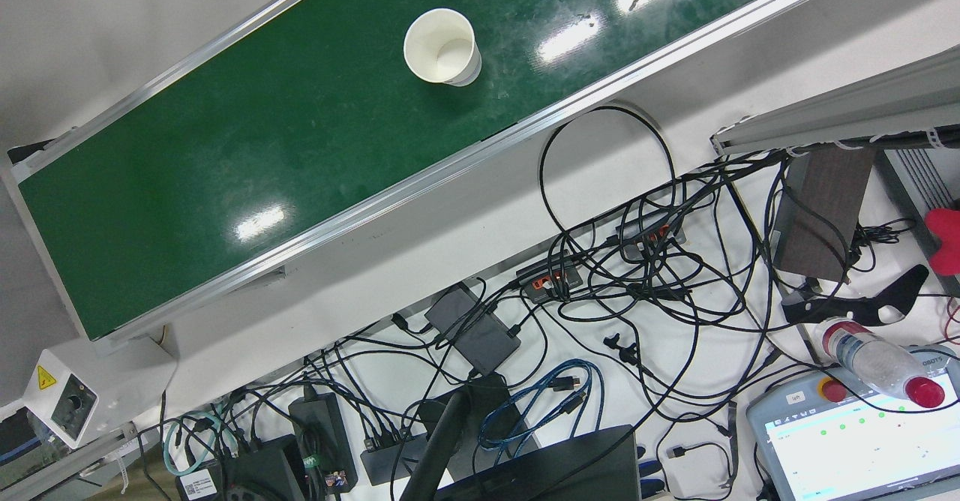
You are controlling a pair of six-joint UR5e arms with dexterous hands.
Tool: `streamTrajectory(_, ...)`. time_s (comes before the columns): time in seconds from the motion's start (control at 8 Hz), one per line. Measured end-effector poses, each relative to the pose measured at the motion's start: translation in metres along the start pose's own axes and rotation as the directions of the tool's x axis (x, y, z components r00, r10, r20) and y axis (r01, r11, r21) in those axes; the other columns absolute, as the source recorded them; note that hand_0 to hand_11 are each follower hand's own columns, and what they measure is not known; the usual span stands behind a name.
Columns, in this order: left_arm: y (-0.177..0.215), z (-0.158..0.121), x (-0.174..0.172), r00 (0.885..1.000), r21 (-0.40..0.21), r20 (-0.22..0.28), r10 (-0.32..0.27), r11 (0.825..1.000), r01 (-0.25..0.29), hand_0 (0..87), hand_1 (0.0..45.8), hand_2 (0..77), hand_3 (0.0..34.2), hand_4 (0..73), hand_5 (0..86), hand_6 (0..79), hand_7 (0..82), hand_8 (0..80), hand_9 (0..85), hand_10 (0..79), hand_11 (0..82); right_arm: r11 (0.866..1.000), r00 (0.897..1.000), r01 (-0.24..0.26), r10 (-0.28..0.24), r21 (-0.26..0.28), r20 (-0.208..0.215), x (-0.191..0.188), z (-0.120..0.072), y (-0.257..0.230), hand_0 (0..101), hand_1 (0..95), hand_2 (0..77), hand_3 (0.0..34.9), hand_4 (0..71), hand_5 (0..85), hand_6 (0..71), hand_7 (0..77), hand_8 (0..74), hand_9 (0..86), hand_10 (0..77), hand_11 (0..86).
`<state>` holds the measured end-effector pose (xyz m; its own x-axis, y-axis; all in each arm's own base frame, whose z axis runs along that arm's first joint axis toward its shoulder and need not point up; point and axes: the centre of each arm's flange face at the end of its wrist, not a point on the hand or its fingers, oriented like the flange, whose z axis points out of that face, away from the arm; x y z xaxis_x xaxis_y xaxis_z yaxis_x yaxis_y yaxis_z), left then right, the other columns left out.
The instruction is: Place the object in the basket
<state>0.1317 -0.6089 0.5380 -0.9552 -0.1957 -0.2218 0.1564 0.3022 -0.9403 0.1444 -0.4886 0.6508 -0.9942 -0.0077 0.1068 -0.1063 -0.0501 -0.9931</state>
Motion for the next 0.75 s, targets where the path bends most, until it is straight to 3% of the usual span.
streamTrajectory(0.75,0.0043,0.0047,0.0005,1.000,-0.005,-0.002,-0.001,1.000,0.001,68.4,25.1,0.5,0.1,17.4,34.9,7.6,6.5,12.5,18.0,0.0,1.1,1.000,1.000,-0.001,0.001,0.001,0.000,0.0001,0.0000,-0.0005,0,0.0,0.5,0.0,0.0,0.0,0.0,0.5,0.0,0.0,0.0,0.0)
